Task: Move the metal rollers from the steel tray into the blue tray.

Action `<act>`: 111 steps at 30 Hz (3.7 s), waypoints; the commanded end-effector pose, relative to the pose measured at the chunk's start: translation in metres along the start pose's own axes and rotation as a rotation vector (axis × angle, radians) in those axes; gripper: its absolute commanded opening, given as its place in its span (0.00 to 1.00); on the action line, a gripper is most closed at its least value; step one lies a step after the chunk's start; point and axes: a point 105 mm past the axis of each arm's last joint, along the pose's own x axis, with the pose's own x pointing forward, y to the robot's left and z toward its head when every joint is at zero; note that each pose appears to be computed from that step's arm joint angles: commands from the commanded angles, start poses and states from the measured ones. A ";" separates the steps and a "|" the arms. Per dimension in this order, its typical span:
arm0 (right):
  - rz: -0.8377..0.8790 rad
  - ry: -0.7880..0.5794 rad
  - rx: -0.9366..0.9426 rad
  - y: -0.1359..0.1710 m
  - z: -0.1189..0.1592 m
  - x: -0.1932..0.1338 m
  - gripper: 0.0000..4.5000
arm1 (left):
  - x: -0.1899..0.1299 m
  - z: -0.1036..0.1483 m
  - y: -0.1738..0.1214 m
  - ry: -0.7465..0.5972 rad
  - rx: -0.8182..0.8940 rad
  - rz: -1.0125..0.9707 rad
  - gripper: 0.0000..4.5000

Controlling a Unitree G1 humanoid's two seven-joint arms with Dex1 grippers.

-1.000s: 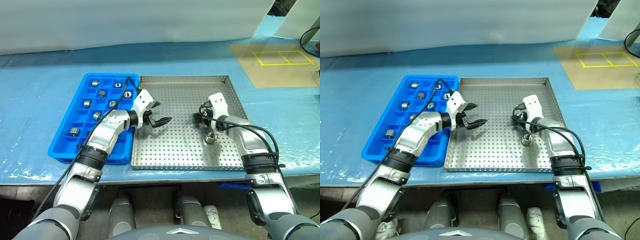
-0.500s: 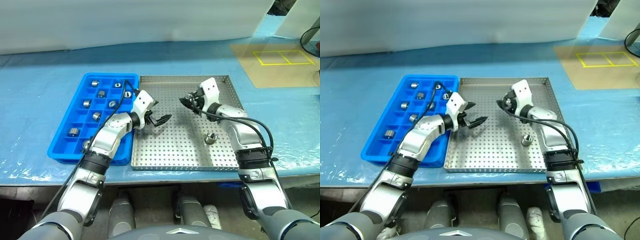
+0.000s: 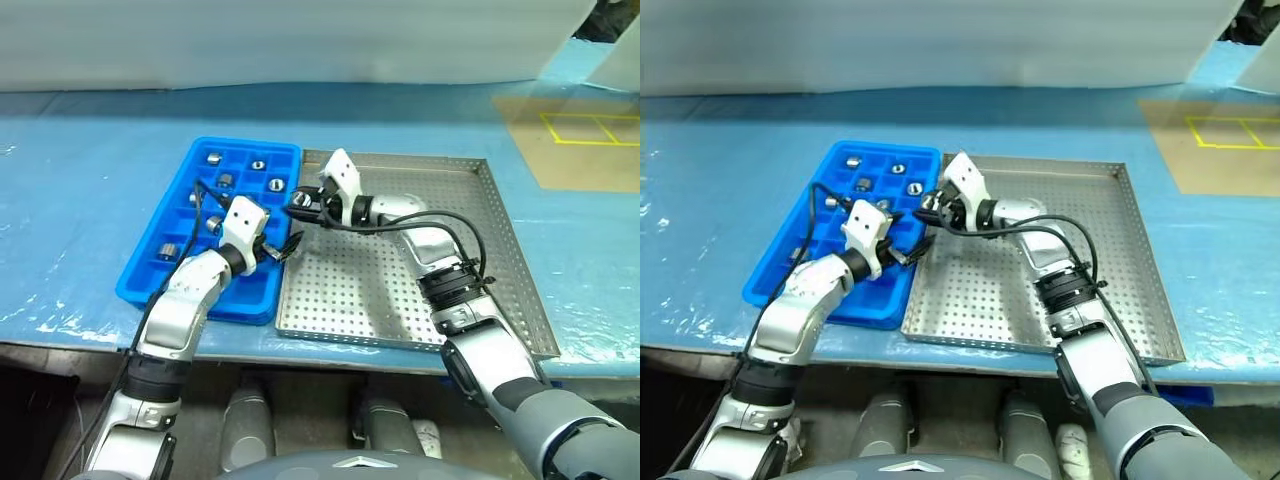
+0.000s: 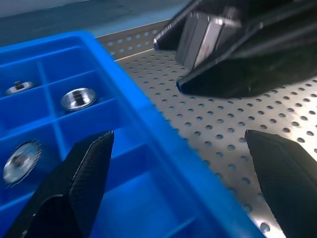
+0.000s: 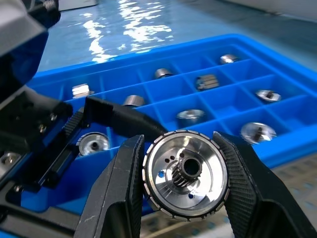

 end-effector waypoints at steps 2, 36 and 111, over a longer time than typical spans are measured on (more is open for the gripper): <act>0.016 -0.003 -0.094 -0.004 0.015 0.018 0.38 | -0.021 0.017 0.008 -0.051 0.016 0.100 1.00; 0.075 0.244 -0.050 -0.017 -0.023 0.016 0.55 | -0.038 0.010 0.001 -0.010 -0.001 0.143 1.00; -0.386 -0.019 0.138 0.019 0.009 -0.216 0.98 | 0.074 0.058 -0.083 -0.219 0.028 -0.660 1.00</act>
